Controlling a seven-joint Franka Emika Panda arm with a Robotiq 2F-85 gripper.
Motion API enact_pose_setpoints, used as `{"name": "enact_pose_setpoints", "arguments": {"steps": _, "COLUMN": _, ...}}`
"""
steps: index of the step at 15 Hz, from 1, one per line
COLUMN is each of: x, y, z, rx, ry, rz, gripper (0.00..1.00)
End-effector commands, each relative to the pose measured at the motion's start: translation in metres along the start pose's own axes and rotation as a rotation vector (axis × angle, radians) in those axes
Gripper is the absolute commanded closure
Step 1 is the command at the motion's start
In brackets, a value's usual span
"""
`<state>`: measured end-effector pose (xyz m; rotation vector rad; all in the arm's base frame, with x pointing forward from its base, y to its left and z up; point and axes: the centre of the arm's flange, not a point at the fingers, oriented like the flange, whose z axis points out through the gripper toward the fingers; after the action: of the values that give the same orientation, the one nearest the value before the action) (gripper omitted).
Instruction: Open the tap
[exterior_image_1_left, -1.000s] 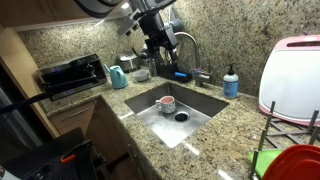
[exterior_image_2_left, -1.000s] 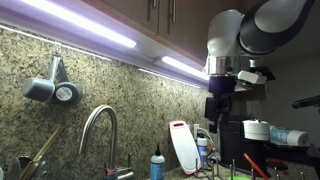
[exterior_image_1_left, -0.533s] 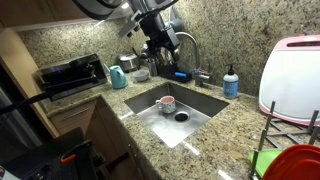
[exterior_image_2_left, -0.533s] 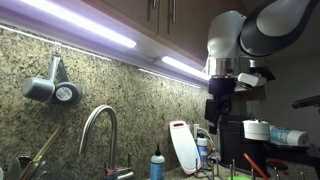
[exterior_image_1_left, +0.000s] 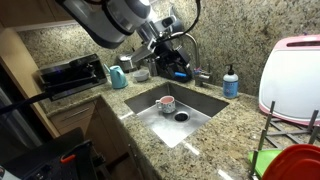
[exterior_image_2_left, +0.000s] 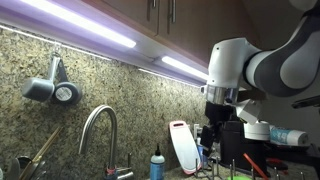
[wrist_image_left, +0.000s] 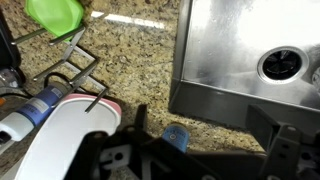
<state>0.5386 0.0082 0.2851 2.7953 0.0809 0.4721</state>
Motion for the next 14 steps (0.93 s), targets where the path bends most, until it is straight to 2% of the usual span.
{"name": "enact_pose_setpoints", "arguments": {"steps": 1, "x": 0.009, "y": -0.013, "z": 0.034, "rx": -0.010, "ry": 0.051, "rz": -0.016, "gripper": 0.00}}
{"name": "enact_pose_setpoints", "arguments": {"steps": 5, "x": 0.029, "y": -0.022, "z": 0.041, "rx": -0.005, "ry": 0.087, "rz": 0.000, "gripper": 0.00}}
{"name": "enact_pose_setpoints", "arguments": {"steps": 11, "x": 0.068, "y": -0.038, "z": 0.009, "rx": 0.025, "ry": 0.199, "rz": 0.031, "gripper": 0.00}}
{"name": "enact_pose_setpoints", "arguments": {"steps": 12, "x": 0.074, "y": -0.040, "z": 0.005, "rx": 0.024, "ry": 0.192, "rz": 0.031, "gripper": 0.00}}
{"name": "enact_pose_setpoints", "arguments": {"steps": 13, "x": 0.062, "y": -0.035, "z": 0.010, "rx": 0.022, "ry": 0.168, "rz": 0.017, "gripper": 0.00}}
{"name": "enact_pose_setpoints", "arguments": {"steps": 14, "x": 0.066, "y": -0.037, "z": 0.006, "rx": 0.024, "ry": 0.179, "rz": 0.018, "gripper": 0.00}}
